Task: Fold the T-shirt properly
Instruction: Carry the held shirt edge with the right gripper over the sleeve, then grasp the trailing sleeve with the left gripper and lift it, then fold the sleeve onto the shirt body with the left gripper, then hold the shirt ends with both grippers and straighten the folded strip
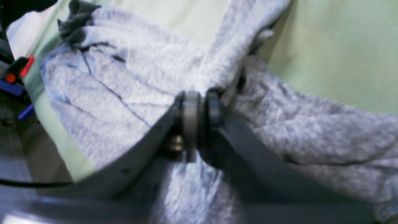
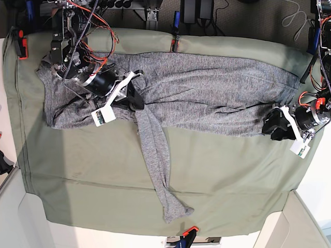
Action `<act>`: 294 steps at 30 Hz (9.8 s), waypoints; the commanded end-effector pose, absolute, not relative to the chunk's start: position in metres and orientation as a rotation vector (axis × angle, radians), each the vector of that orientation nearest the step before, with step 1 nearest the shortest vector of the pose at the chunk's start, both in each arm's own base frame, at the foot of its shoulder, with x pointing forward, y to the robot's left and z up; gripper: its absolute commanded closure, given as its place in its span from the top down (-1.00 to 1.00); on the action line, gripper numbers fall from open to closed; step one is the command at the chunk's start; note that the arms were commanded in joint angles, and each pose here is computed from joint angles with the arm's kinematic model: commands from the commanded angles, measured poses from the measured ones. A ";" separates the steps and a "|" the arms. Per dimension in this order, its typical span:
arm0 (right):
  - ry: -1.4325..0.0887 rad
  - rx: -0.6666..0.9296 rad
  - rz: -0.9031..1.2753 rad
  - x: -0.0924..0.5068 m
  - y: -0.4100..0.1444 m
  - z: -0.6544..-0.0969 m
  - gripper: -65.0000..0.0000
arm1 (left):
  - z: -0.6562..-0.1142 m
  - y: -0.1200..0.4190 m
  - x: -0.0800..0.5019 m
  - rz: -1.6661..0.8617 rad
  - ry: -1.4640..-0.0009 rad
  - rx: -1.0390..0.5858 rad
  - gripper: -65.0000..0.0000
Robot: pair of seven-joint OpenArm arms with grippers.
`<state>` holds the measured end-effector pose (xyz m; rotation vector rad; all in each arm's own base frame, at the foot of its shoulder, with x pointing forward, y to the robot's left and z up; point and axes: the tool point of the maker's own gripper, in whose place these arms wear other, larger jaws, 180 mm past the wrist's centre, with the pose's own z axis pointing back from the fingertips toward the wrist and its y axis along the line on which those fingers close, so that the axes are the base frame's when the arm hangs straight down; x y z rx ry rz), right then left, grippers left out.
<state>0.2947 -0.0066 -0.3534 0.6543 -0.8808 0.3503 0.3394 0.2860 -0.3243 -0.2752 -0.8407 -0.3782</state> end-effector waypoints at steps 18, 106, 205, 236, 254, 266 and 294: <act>-1.134 0.355 0.007 0.366 -0.153 -0.306 0.05 | -0.240 0.215 0.382 -0.494 -1.124 -0.394 -0.07; -0.997 0.233 -0.062 0.372 -0.220 -0.355 -1.00 | -0.297 0.122 0.388 -0.451 -1.107 -0.578 0.23; -1.039 0.352 -0.072 0.363 -0.204 -0.354 -1.00 | -0.326 0.251 0.293 -0.050 -1.029 -0.250 -0.04; -0.876 0.322 -0.063 0.325 -0.204 -0.406 -1.00 | -0.323 0.339 0.289 0.056 -1.107 -0.150 0.17; -0.881 0.348 -0.079 0.323 -0.202 -0.405 -1.00 | -0.321 0.382 0.297 0.140 -1.118 -0.002 0.17; -0.879 0.346 -0.066 0.322 -0.201 -0.405 -1.00 | -0.353 0.408 0.302 0.314 -1.087 -0.233 0.43; -0.880 0.347 -0.066 0.322 -0.201 -0.405 -1.00 | -0.395 0.354 0.267 0.354 -0.677 -0.589 0.43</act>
